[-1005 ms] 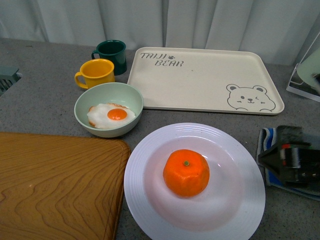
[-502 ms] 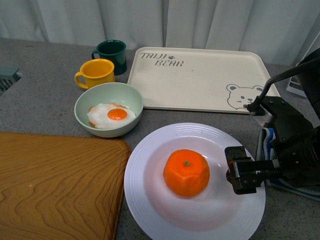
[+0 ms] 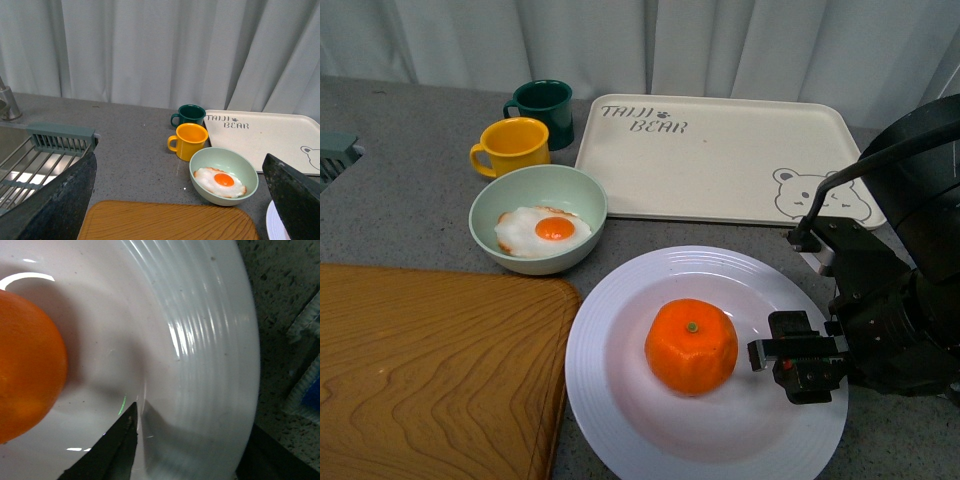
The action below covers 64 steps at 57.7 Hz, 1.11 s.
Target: Place orange and plate with both arms
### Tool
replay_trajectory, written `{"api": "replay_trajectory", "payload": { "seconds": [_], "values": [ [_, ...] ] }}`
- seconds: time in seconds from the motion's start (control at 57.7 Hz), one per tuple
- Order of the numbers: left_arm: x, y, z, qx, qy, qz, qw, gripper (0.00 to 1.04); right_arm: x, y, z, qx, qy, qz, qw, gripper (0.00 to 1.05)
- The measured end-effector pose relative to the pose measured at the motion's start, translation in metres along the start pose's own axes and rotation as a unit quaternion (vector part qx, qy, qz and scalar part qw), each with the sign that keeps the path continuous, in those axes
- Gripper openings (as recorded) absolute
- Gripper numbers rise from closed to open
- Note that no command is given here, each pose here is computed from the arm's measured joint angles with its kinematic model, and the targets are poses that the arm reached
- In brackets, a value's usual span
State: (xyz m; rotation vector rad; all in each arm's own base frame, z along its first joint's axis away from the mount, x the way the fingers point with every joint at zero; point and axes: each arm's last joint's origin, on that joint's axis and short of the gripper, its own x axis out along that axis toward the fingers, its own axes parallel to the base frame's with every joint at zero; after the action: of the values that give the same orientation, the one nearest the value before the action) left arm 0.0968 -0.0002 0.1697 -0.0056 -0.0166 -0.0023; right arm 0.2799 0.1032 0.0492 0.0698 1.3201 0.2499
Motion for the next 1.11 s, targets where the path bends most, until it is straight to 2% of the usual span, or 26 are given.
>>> {"api": "replay_trajectory", "payload": {
  "seconds": [0.087, 0.277, 0.52, 0.866, 1.109],
  "values": [
    [0.000, 0.000, 0.000, 0.000, 0.000, 0.000, 1.000, 0.98, -0.001, -0.001, 0.002, 0.029, 0.001, 0.017, 0.999, 0.33],
    [0.000, 0.000, 0.000, 0.000, 0.000, 0.000, 1.000, 0.98, -0.005, -0.004, 0.003, 0.071, -0.008, 0.059, 0.996, 0.23],
    [0.000, 0.000, 0.000, 0.000, 0.000, 0.000, 1.000, 0.98, -0.009, -0.015, -0.015, 0.139, -0.019, 0.113, 0.984, 0.16],
    [0.000, 0.000, 0.000, 0.000, 0.000, 0.000, 1.000, 0.98, -0.010, -0.035, -0.041, 0.230, -0.047, 0.197, 0.952, 0.09],
    [0.000, 0.000, 0.000, 0.000, 0.000, 0.000, 1.000, 0.98, -0.026, -0.052, -0.041, 0.268, -0.104, 0.242, 0.927, 0.02]
  ]
}}
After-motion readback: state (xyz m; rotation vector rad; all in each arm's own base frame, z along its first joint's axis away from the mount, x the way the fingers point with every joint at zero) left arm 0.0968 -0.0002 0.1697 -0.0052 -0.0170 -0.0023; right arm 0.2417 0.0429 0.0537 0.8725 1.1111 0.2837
